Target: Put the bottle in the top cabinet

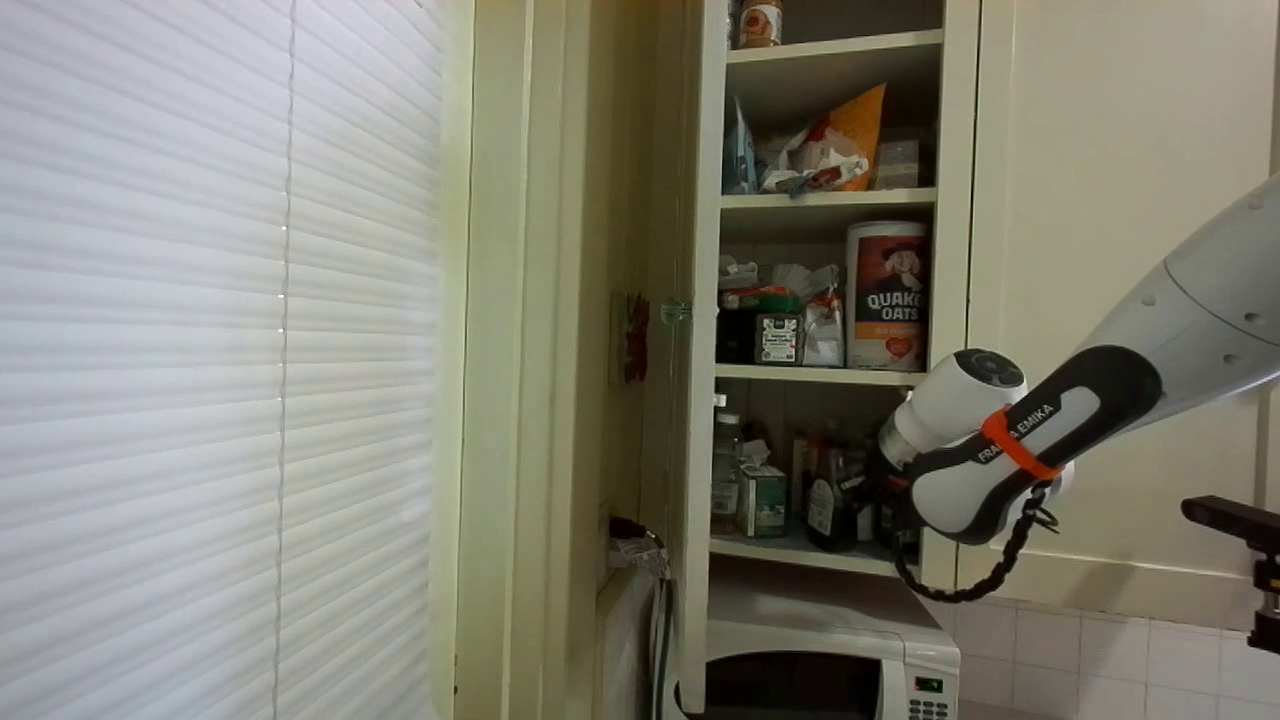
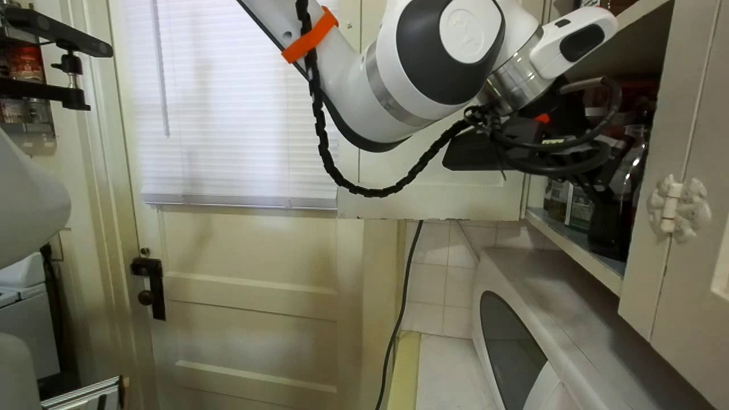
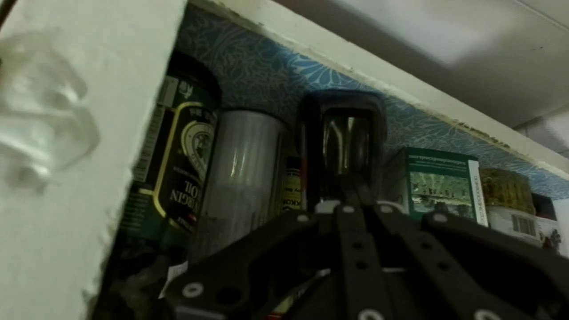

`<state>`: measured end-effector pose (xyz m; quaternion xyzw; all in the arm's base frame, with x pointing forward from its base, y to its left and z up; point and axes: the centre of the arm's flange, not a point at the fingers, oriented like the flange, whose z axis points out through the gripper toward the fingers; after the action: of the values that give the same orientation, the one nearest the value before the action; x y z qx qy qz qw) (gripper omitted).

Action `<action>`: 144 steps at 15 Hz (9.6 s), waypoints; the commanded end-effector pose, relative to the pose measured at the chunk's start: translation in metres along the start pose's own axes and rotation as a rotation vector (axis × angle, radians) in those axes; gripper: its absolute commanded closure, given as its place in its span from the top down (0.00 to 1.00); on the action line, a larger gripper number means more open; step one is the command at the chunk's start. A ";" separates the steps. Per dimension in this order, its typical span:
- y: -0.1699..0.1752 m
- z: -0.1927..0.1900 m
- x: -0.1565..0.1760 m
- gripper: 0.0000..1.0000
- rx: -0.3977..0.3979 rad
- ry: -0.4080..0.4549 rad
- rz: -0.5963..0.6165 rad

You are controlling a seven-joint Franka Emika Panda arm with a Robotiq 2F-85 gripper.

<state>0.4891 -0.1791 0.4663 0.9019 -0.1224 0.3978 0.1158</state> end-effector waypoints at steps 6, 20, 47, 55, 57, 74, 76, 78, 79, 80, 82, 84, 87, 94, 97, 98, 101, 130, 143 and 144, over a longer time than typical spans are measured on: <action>0.002 0.030 0.019 0.00 -0.018 0.060 -0.051; -0.009 0.049 0.041 0.00 -0.025 0.097 -0.088; -0.020 0.042 0.049 0.00 0.022 0.089 0.131; -0.017 0.020 0.036 0.00 0.048 0.069 0.432; -0.025 0.020 0.028 0.00 0.068 0.053 0.498; -0.012 0.031 0.020 0.00 0.106 0.171 0.749; -0.015 0.042 0.018 0.00 0.111 0.164 0.764; -0.024 0.053 0.016 0.00 0.102 0.184 0.751; -0.025 0.059 0.017 0.00 0.114 0.186 0.761; -0.027 0.065 0.018 0.00 0.119 0.198 0.766; -0.031 0.070 0.021 0.00 0.136 0.209 0.760; -0.012 0.061 0.019 0.01 0.136 0.185 0.757; -0.017 0.065 0.021 0.00 0.145 0.187 0.754; -0.021 0.076 0.027 0.00 0.118 0.225 0.826; -0.023 0.084 0.030 0.00 0.121 0.223 0.847; -0.025 0.087 0.031 0.00 0.124 0.232 0.853; -0.030 0.095 0.037 0.00 0.137 0.246 0.864; -0.008 0.057 0.019 0.00 0.052 0.217 0.886; -0.001 0.000 -0.014 0.00 -0.019 0.109 0.787; 0.001 -0.005 -0.014 0.00 -0.026 0.105 0.765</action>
<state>0.4928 -0.2008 0.4277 0.7465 -0.4608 0.4782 -0.0406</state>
